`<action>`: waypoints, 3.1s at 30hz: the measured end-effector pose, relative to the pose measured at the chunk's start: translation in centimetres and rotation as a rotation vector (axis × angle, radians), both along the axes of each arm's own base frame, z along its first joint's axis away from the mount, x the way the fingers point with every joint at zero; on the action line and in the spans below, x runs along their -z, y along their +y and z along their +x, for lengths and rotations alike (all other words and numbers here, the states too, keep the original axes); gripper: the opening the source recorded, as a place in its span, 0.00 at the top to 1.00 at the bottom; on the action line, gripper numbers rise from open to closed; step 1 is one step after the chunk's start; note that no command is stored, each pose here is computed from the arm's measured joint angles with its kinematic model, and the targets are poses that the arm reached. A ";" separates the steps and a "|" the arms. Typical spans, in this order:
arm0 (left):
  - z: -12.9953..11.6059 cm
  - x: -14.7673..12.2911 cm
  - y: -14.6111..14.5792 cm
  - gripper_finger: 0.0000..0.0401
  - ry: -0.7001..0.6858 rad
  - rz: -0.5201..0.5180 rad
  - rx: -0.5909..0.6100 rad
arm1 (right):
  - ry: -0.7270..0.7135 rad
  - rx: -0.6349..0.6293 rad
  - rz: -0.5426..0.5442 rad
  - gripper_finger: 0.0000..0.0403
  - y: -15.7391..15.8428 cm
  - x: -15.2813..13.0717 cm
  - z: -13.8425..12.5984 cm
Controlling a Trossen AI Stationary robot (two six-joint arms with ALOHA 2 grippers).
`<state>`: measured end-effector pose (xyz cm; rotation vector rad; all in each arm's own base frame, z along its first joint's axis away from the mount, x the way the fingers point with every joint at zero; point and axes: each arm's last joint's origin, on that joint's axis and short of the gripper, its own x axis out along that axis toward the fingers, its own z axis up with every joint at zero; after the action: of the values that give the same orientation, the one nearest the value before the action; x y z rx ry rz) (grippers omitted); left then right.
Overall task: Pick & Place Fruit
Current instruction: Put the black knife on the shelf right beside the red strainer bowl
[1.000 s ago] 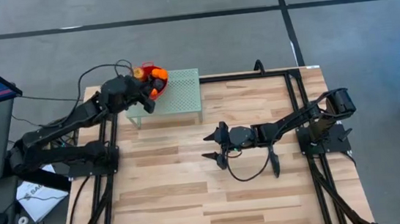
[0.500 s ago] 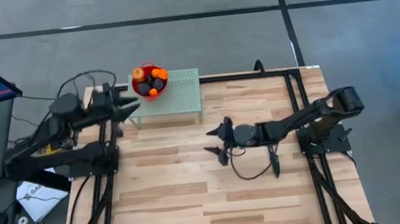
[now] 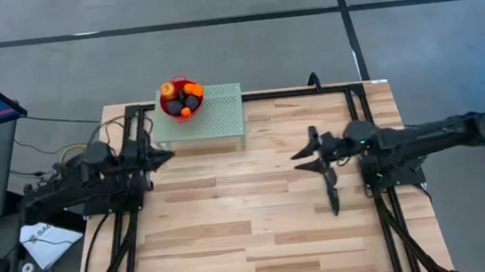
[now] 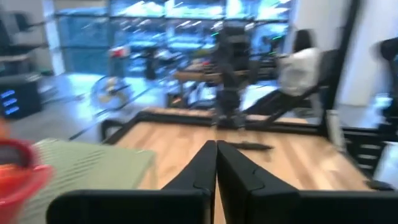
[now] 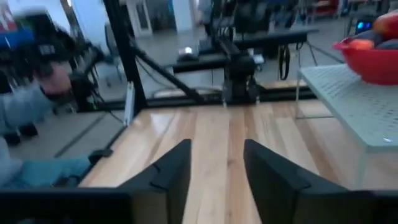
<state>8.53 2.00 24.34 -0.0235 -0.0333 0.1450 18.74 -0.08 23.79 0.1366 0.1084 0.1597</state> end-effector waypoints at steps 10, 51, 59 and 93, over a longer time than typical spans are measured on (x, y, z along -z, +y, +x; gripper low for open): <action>1.2 4.0 -0.2 1.00 -0.094 -0.030 0.172 | -0.132 0.049 0.048 0.81 -0.6 1.1 -3.9; 3.1 8.3 0.1 1.00 0.110 -0.019 0.274 | 1.236 0.681 0.645 0.69 1.5 6.0 -4.4; 3.1 8.3 0.0 1.00 0.108 -0.012 0.289 | 1.332 0.811 0.663 0.30 0.0 8.0 -3.0; 3.1 8.3 0.0 1.00 0.103 -0.033 0.284 | 1.042 0.630 0.778 0.79 0.2 5.4 3.1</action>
<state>11.65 2.05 16.06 -0.0539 0.0748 -0.1378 21.86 0.11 18.35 1.0133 1.0309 -0.5300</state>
